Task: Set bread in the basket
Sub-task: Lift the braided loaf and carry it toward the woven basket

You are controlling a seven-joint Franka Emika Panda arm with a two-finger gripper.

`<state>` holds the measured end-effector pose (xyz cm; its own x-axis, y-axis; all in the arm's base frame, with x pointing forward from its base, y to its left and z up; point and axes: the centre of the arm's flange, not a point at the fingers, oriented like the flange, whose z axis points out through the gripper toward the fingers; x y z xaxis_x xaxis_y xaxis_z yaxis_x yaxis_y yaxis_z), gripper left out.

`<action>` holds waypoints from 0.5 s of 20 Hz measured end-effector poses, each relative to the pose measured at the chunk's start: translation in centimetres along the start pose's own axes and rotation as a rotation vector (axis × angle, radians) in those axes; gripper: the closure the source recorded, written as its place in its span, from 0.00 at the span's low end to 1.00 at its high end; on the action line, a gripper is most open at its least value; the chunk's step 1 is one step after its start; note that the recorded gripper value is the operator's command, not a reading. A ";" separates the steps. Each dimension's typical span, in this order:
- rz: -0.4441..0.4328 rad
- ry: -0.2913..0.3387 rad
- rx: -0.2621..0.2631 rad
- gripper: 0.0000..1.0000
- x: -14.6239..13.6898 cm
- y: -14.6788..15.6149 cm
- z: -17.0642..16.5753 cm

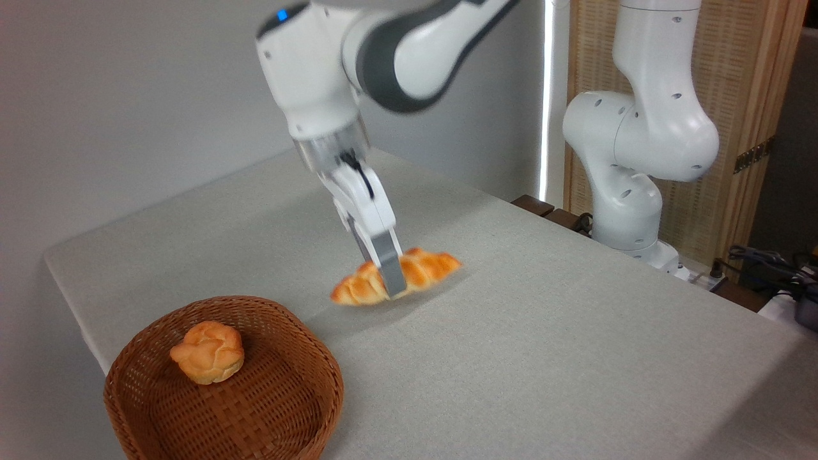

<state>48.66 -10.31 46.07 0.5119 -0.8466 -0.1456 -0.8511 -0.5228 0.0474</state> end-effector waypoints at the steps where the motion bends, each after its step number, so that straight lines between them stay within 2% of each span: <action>1: -0.015 0.016 0.013 0.45 -0.4 -0.8 -2.2; 4: -0.062 0.084 0.064 0.45 -1.1 -4.0 -7.1; 6: -0.070 0.116 0.085 0.45 -0.3 -6.0 -8.8; 10: -0.099 0.160 0.096 0.45 2.4 -11.5 -9.4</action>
<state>60.78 -7.21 54.52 0.5987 -0.8009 0.0146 -0.7993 -0.5985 -0.0548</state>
